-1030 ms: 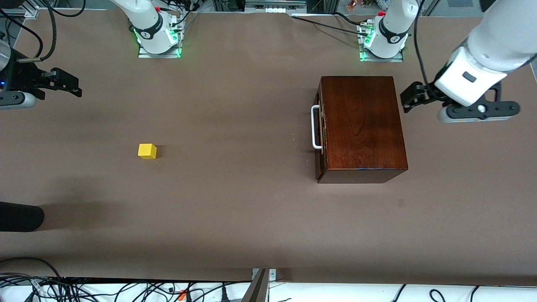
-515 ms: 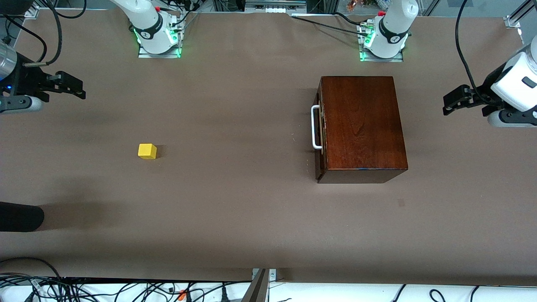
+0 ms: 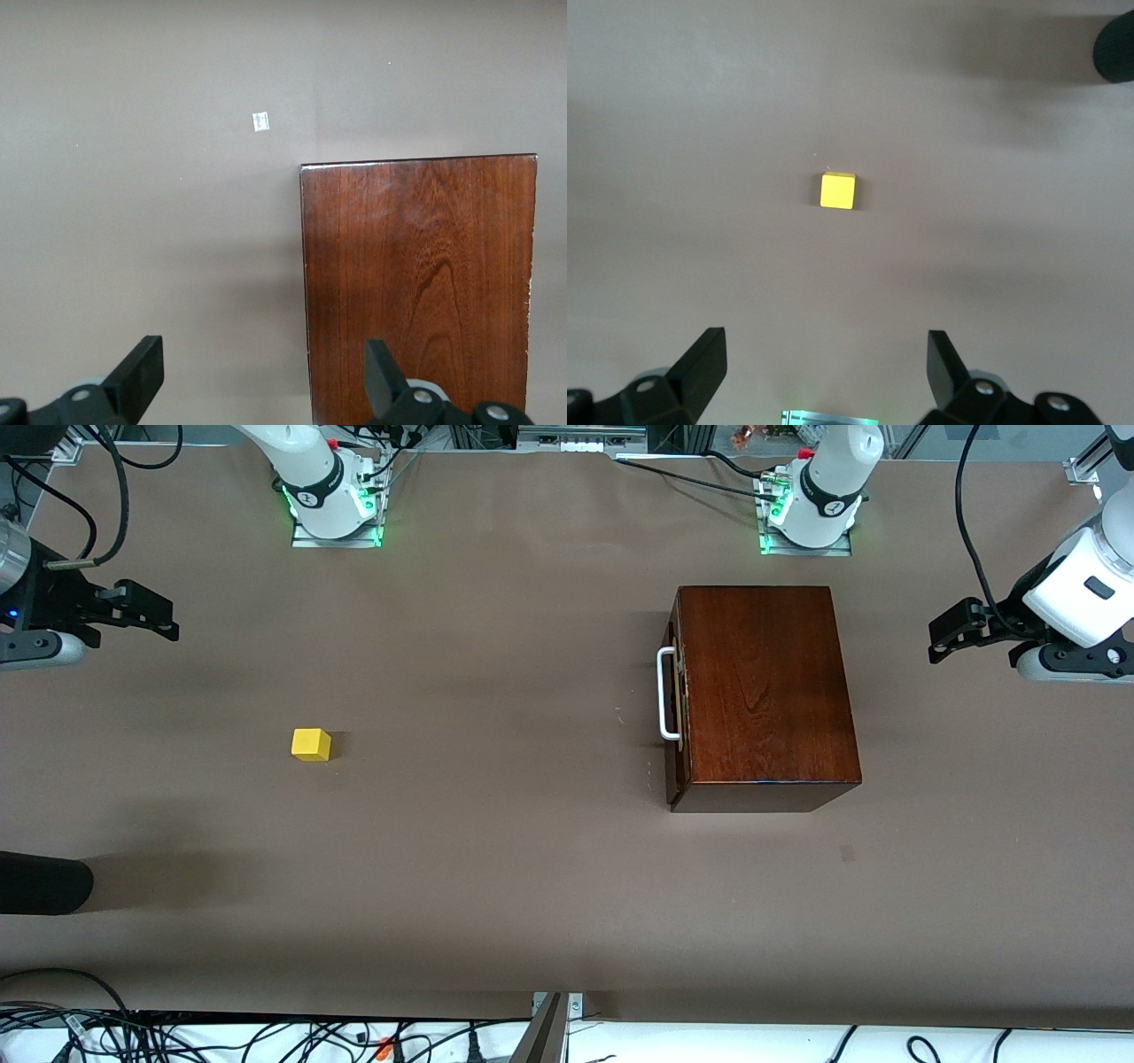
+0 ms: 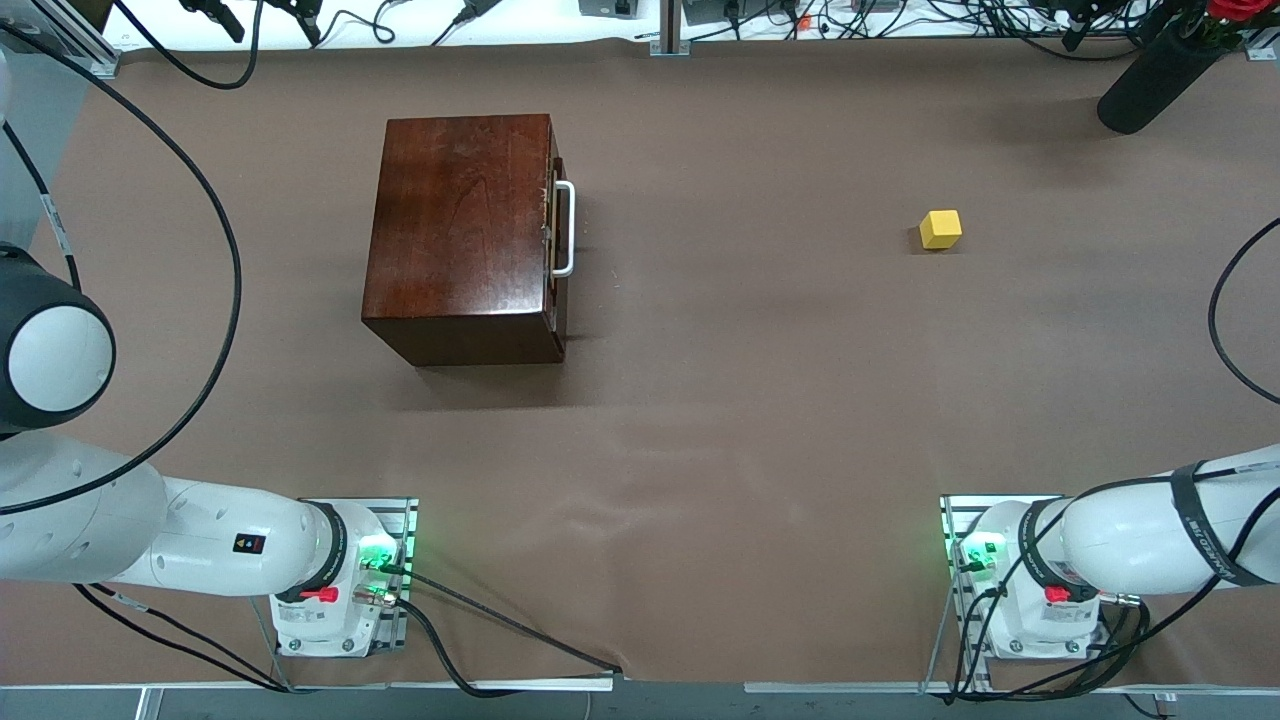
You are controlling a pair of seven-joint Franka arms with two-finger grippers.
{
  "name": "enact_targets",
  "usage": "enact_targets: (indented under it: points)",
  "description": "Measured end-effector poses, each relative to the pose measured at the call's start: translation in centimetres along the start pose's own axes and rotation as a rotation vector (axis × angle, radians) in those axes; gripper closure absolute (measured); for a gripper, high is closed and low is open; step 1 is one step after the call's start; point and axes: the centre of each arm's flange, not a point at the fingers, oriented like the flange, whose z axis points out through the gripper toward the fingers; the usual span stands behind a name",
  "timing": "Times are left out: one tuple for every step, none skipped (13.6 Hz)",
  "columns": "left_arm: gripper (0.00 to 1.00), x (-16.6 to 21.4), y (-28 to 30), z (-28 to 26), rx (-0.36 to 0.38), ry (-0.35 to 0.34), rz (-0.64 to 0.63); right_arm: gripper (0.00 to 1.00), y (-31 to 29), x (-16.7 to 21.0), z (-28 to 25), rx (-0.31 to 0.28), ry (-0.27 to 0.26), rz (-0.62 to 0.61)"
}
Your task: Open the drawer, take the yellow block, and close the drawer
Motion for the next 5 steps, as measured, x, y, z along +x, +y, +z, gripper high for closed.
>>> enact_targets:
  points:
    - [0.0, 0.0, 0.06, 0.05, 0.0, -0.001, 0.001, 0.0, -0.13, 0.09, -0.04, 0.0, 0.006, -0.002]
    - [0.0, 0.0, 0.09, 0.1, 0.0, -0.002, 0.002, 0.0, -0.09, 0.3, -0.16, -0.001, 0.023, -0.002]
    - [0.0, 0.0, 0.1, 0.13, 0.0, -0.002, 0.002, 0.0, -0.06, 0.43, -0.25, -0.002, 0.035, -0.001]
    - [0.0, 0.0, 0.1, 0.13, 0.0, -0.002, 0.002, 0.0, -0.12, 0.46, -0.27, -0.002, 0.037, -0.002]
    - [0.0, 0.0, 0.1, 0.13, 0.0, -0.002, 0.002, 0.0, -0.26, 0.48, -0.27, -0.002, 0.038, -0.005]
